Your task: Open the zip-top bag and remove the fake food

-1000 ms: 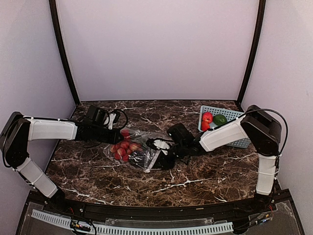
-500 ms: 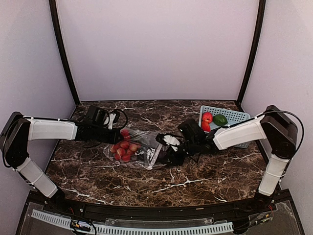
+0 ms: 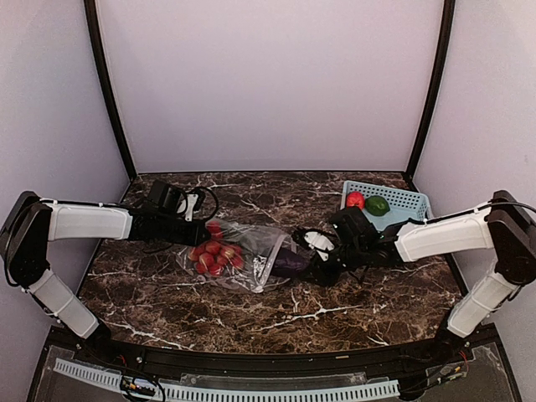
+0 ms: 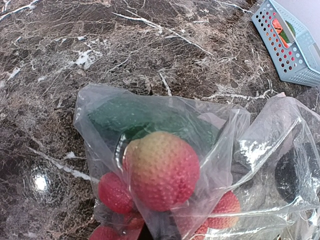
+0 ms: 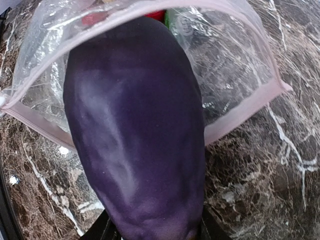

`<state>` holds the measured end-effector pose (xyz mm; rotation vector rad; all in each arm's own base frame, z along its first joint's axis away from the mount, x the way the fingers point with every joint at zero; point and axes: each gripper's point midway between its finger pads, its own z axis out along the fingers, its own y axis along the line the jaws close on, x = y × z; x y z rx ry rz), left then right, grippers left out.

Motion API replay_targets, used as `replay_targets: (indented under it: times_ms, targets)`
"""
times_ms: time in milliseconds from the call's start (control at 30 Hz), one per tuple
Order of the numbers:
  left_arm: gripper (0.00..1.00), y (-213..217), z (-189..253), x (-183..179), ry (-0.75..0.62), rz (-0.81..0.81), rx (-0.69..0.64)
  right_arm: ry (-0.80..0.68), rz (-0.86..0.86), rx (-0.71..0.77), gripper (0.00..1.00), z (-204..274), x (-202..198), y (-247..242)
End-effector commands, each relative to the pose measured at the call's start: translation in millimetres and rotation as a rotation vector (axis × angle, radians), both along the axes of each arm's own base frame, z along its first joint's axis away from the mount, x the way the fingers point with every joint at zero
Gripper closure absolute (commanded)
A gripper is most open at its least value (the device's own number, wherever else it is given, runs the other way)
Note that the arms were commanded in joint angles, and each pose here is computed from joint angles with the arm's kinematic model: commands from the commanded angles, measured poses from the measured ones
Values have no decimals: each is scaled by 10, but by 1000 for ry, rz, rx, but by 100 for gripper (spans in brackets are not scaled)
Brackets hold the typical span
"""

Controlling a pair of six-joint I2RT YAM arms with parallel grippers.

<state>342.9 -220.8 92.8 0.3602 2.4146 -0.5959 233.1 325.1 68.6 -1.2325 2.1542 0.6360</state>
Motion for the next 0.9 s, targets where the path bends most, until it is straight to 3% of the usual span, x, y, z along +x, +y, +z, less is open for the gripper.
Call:
replay_targets:
  times_ms: [0, 233, 533, 867]
  targets:
    - [99, 43, -26, 14, 6, 7, 18, 24, -127, -43, 76, -49, 51, -294]
    - [99, 32, -33, 13, 9, 6, 14, 45, -254, 18, 76, 117, 115, -619]
    - [99, 20, -45, 13, 12, 6, 4, -55, -482, 124, 77, 709, 683, -1225]
    - [99, 17, -25, 15, 9, 6, 3, -86, -910, 154, 77, 888, 1318, -2443]
